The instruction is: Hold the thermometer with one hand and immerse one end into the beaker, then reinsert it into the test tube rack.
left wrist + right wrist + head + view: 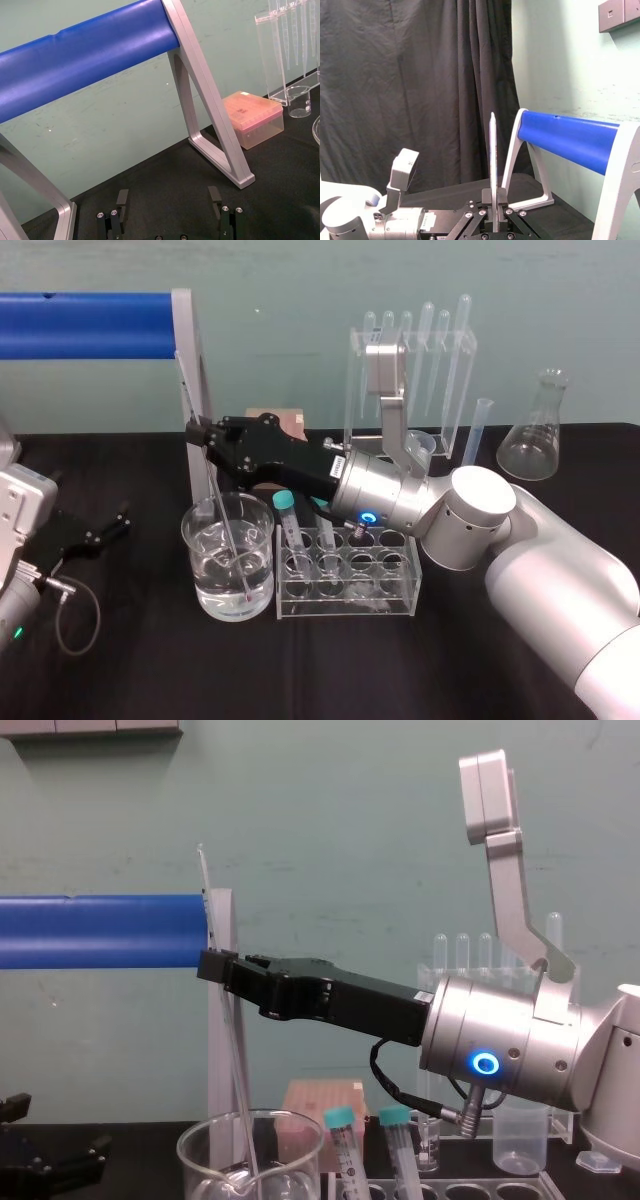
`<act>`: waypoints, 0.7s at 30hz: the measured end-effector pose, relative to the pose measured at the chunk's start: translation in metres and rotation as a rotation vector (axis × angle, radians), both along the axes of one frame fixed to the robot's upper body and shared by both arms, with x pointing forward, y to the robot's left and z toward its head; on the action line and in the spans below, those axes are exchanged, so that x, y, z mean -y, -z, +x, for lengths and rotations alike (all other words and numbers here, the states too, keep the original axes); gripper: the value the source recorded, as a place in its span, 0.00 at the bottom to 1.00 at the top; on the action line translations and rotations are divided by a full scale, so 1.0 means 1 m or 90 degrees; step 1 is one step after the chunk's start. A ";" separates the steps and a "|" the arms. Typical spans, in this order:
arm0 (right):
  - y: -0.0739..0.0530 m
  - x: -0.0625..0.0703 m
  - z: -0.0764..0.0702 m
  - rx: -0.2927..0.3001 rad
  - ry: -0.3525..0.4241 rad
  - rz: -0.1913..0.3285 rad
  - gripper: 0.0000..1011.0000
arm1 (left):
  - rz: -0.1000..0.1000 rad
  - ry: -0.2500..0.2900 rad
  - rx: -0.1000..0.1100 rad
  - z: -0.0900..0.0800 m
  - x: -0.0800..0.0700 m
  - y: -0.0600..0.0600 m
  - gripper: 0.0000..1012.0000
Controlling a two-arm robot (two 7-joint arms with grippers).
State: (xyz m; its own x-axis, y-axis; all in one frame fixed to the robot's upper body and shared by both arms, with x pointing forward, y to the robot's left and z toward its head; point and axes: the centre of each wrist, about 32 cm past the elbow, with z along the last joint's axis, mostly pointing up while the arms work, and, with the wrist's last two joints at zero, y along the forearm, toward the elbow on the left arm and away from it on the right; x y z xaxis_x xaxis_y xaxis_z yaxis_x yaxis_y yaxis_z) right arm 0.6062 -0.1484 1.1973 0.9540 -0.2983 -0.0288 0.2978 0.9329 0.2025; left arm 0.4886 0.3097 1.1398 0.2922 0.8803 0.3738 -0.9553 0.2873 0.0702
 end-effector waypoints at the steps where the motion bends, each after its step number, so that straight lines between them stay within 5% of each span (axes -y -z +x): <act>1: 0.000 0.000 0.000 0.000 0.000 0.000 0.06 | 0.000 0.000 0.000 0.000 0.000 0.000 1.00; 8: -0.010 0.000 0.000 0.007 -0.004 0.010 0.06 | 0.000 0.000 0.000 0.000 0.000 0.000 1.00; 18: -0.097 0.028 -0.014 0.103 -0.002 0.105 0.05 | 0.000 0.000 0.000 0.000 0.000 0.000 1.00; 21: -0.113 0.040 -0.020 0.125 0.013 0.110 0.06 | 0.000 0.000 0.000 0.000 0.000 0.000 1.00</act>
